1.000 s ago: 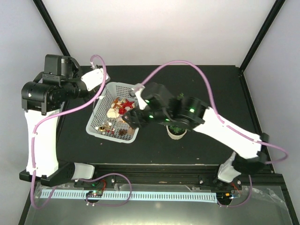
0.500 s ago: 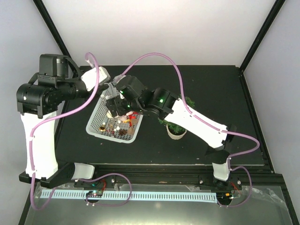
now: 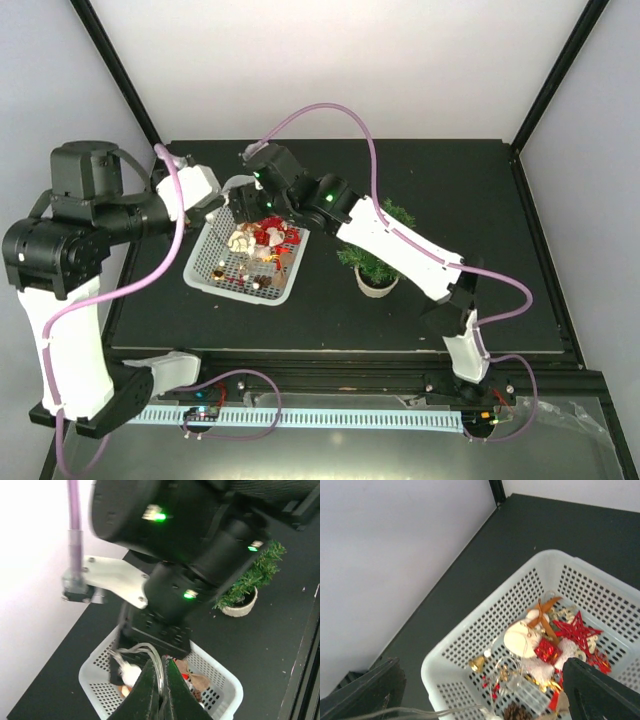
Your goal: Decorate the small christmas tree
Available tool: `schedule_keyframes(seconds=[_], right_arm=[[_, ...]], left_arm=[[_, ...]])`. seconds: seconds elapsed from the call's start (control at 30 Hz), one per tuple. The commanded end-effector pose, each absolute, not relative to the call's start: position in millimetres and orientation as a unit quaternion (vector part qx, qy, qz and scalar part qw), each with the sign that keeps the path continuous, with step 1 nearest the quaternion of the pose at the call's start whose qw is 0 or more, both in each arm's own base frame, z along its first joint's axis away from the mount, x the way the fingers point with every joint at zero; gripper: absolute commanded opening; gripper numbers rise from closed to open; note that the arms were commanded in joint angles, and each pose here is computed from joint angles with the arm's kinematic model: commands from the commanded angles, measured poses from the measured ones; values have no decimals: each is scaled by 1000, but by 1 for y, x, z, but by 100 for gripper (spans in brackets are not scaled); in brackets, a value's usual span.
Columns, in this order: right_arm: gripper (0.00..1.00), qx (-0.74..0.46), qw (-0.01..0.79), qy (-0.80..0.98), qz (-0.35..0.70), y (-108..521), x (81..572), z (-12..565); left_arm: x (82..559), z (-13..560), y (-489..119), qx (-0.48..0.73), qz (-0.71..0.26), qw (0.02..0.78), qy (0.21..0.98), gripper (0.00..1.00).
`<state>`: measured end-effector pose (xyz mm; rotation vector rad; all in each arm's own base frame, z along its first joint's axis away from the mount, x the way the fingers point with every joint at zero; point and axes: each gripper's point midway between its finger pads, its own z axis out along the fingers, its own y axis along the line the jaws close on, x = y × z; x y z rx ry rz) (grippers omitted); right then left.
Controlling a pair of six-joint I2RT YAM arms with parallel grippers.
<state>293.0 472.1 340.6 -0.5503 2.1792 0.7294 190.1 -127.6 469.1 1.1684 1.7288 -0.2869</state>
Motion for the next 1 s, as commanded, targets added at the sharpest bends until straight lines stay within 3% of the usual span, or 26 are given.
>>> schedule_keyframes(seconds=[0.0,0.37,0.83,0.97], right_arm=[[87,-196,408,827,334,491,308,372],[84,-97,429,818,371,462,366,392],[82,-63,490,788,368,402,405,447],[74,-55,499,784,365,384,410,456]], left_arm=[[173,463,-125,500,-110,493,704,2],[170,462,-112,495,-66,497,710,2],[184,479,-85,464,29,519,717,2],[193,486,-73,443,66,527,722,2]])
